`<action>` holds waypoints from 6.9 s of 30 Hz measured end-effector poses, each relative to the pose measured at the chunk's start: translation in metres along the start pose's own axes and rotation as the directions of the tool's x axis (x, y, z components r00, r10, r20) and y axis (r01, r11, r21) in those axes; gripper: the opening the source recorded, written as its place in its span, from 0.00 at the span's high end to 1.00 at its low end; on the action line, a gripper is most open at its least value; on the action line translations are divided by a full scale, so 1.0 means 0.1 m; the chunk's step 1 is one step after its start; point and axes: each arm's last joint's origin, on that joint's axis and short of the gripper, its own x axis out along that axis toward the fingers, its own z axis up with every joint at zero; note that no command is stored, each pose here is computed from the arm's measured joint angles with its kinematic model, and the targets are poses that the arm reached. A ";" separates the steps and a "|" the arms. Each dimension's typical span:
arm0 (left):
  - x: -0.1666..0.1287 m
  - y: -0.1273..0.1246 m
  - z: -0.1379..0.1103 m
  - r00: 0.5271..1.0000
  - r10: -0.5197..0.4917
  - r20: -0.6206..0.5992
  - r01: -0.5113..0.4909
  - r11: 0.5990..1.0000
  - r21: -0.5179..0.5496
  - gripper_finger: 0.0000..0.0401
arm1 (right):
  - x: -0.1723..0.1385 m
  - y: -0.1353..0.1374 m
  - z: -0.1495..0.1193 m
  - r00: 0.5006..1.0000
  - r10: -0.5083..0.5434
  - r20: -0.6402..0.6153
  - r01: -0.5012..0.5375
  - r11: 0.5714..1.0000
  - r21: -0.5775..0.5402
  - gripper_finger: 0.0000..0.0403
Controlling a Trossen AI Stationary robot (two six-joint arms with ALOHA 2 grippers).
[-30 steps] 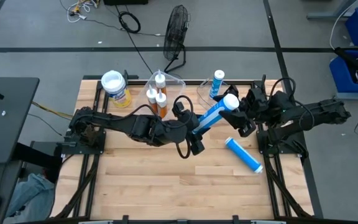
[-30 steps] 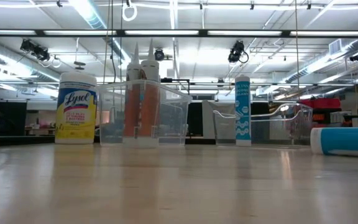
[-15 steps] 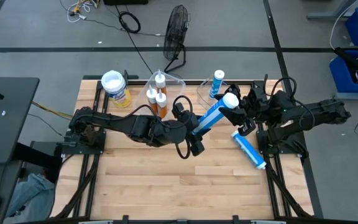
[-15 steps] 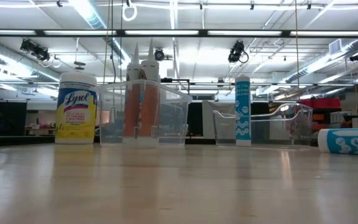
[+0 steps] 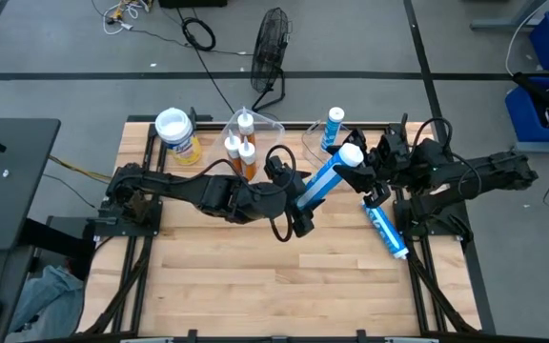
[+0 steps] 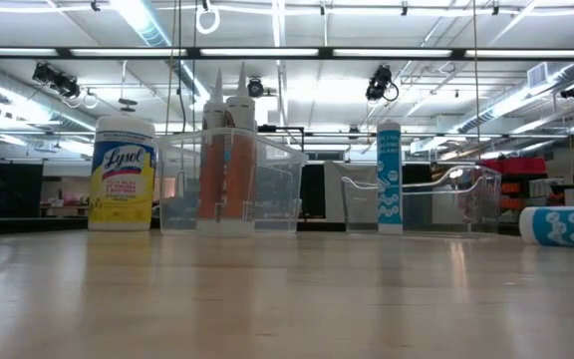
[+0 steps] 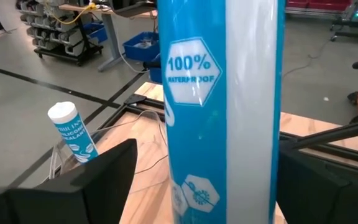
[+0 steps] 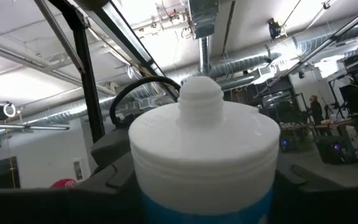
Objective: Pick & place silicon tubes, Sealant and Lysol wipes
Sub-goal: Put the left blue sealant into the right transparent bin, then put the blue sealant into the right transparent bin
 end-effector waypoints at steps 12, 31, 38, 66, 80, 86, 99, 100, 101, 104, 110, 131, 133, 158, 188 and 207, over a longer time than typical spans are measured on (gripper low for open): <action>0.00 0.01 0.01 1.000 0.012 0.006 -0.012 1.000 0.016 0.16 | -0.08 -0.07 0.06 0.997 -0.059 -0.057 0.057 0.998 -0.031 0.48; 0.00 0.01 0.00 1.000 0.021 0.004 -0.021 1.000 0.016 0.16 | -0.31 -0.11 0.13 0.953 -0.260 -0.157 0.228 0.954 -0.195 0.48; 0.00 0.02 0.00 0.999 0.042 0.009 -0.042 0.999 0.017 0.16 | -0.52 -0.12 0.29 0.908 -0.396 -0.137 0.344 0.891 -0.295 0.48; 0.07 0.11 0.02 0.998 0.062 0.006 -0.062 0.998 0.008 0.16 | -1.16 -0.43 0.24 0.688 -0.724 -0.050 0.643 0.641 -0.420 0.48; 0.11 0.17 0.02 0.997 0.078 -0.005 -0.078 0.997 0.015 0.16 | -1.36 -0.74 -0.10 0.557 -0.831 -0.008 0.743 0.503 -0.441 0.48; 0.13 0.20 0.03 0.996 0.088 -0.005 -0.088 0.996 0.013 0.16 | -1.43 -0.93 -0.32 0.514 -0.857 0.039 0.787 0.453 -0.420 0.48; 0.17 0.26 0.04 0.995 0.103 -0.007 -0.103 0.995 0.009 0.18 | -1.47 -1.34 -0.67 0.414 -0.910 -0.027 0.800 0.378 -0.467 0.48; 0.17 0.26 0.04 0.995 0.104 -0.007 -0.104 0.995 0.009 0.18 | -1.47 -1.36 -0.69 0.404 -0.914 -0.031 0.800 0.369 -0.473 0.48; 0.17 0.26 0.04 0.995 0.104 -0.007 -0.104 0.995 0.009 0.18 | -1.47 -1.39 -0.71 0.392 -0.919 -0.035 0.801 0.360 -0.478 0.48; 0.17 0.26 0.04 0.995 0.104 -0.007 -0.104 0.995 0.008 0.18 | -1.47 -1.46 -0.75 0.369 -0.929 -0.044 0.807 0.343 -0.481 0.48; 0.17 0.25 0.04 0.995 0.103 -0.007 -0.103 0.995 0.009 0.18 | -1.39 -1.47 -0.75 0.427 -0.904 -0.020 0.816 0.394 -0.423 0.48; 0.17 0.25 0.04 0.995 0.103 -0.007 -0.103 0.994 0.036 0.18 | -1.19 -1.59 -1.16 0.466 -0.878 -0.109 0.764 0.461 -0.451 0.48; 0.17 0.25 0.04 0.995 0.103 -0.007 -0.103 0.994 0.036 0.18 | -1.19 -1.59 -1.17 0.461 -0.880 -0.112 0.764 0.458 -0.455 0.48; 0.17 0.25 0.02 0.997 0.074 -0.025 -0.073 0.996 0.045 0.18 | -1.17 -1.70 -1.35 0.429 -0.896 -0.119 0.770 0.431 -0.470 0.48; 0.17 0.24 0.02 0.998 0.060 -0.028 -0.058 0.997 0.044 0.18 | -1.14 -1.65 -1.48 0.437 -0.879 -0.191 0.703 0.467 -0.537 0.23; 0.15 0.22 0.02 0.998 0.048 -0.029 -0.046 0.996 0.073 0.18 | -1.23 -1.17 -0.79 0.544 -0.839 -0.032 0.701 0.475 -0.532 0.23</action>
